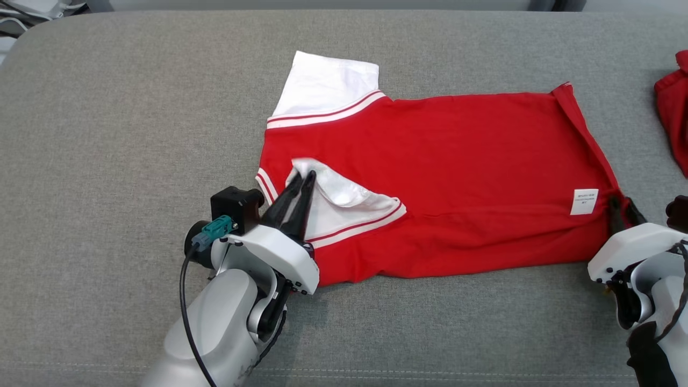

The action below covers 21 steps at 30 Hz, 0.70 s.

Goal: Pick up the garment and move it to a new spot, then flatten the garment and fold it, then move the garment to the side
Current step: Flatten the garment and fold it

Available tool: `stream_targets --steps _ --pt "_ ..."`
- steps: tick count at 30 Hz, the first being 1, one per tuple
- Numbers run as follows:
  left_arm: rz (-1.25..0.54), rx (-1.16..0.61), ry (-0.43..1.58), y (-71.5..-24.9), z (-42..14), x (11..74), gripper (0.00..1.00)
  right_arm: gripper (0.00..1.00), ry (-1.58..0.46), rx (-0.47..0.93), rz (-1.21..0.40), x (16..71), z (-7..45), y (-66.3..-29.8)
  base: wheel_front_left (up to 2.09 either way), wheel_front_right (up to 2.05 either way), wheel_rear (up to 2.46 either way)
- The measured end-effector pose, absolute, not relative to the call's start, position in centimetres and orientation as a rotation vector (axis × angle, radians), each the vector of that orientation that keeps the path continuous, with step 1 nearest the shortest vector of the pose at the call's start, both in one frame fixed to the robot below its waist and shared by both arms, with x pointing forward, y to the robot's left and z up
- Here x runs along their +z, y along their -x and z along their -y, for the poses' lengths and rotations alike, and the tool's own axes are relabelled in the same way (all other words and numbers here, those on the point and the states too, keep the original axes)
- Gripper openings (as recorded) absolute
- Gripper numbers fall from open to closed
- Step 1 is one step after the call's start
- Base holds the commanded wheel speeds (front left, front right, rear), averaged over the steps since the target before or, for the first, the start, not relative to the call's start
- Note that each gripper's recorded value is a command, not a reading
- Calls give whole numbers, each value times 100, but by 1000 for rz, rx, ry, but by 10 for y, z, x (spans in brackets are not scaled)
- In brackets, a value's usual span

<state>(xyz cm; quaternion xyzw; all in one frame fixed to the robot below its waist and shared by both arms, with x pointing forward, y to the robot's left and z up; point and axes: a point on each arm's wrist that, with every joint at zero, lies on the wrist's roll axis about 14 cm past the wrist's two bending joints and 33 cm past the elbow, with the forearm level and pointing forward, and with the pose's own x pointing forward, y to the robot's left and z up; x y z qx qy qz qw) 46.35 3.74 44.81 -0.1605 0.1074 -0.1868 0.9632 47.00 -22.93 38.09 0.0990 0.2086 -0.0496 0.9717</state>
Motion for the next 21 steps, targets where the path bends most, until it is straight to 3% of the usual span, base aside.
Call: stream_targets --steps 11,21 --pt "-56 -261 329 -460 -63 494 100 100 -204 -77 -185 433 230 -460 0 0 0" --pt "-292 -182 380 -386 -80 423 100 100 -225 -119 -171 428 239 -413 0 0 0"
